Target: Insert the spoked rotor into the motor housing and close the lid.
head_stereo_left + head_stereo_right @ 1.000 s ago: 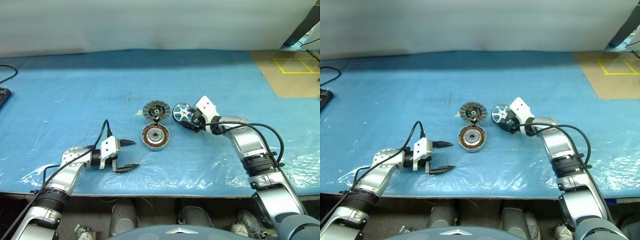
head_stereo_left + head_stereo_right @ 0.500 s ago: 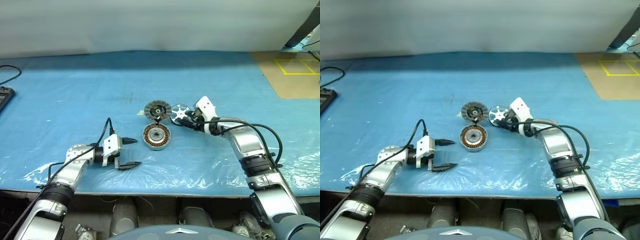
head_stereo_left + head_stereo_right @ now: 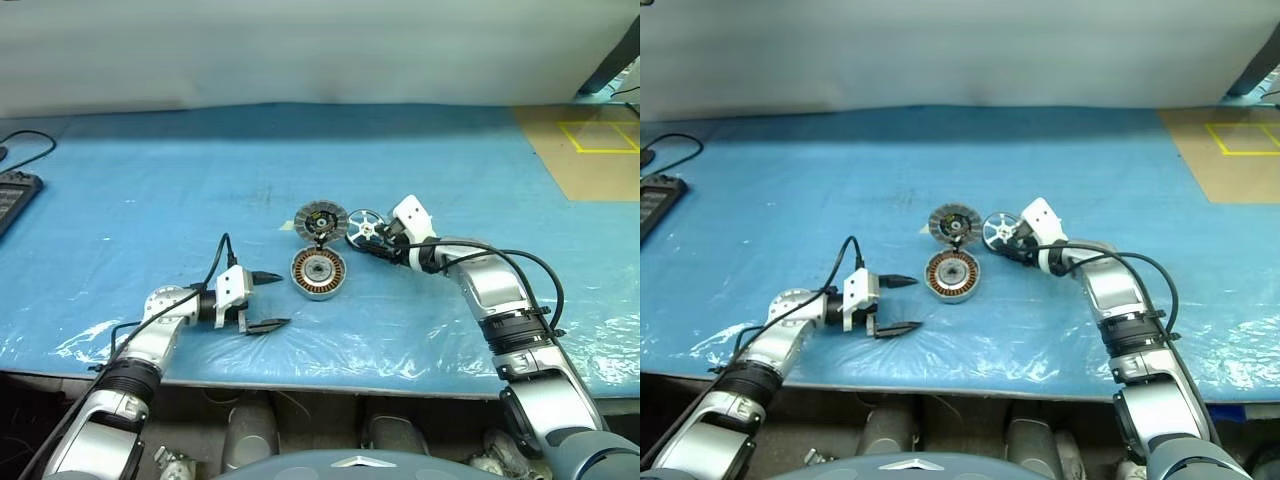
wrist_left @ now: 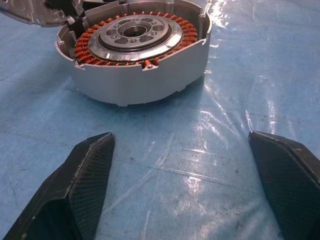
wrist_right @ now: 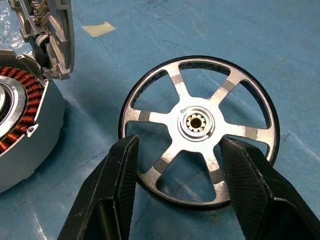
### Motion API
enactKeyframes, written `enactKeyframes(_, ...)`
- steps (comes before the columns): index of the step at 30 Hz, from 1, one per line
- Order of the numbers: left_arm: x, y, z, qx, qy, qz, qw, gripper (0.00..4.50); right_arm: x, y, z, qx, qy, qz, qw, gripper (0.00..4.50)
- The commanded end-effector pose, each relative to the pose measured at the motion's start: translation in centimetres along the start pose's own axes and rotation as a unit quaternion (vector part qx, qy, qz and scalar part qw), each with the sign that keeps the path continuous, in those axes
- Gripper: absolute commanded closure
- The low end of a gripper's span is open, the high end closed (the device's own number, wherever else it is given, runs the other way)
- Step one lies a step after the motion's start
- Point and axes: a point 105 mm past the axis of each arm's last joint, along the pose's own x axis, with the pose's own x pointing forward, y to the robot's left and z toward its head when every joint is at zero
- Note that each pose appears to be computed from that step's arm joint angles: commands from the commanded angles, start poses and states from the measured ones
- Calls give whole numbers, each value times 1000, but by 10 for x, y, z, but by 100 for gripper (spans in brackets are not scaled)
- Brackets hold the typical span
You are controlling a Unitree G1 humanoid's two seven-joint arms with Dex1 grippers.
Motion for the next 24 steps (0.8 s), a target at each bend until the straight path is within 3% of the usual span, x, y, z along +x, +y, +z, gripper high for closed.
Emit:
enactKeyframes(1, 2, -18, -42, -47, 77, -6, 996, 0, -1, -4, 1, -26, 9, -8, 1000, 181)
enactKeyframes(5, 3, -18, -44, -48, 78, -5, 996, 0, -1, -6, -3, -30, 17, -13, 999, 181)
enactKeyframes(14, 5, -15, -47, -48, 81, -5, 996, 0, -3, -7, -6, -32, 23, -17, 999, 447)
enactKeyframes(24, 14, -15, -41, -44, 73, -9, 996, 0, -4, -7, -9, -34, 26, -14, 999, 447)
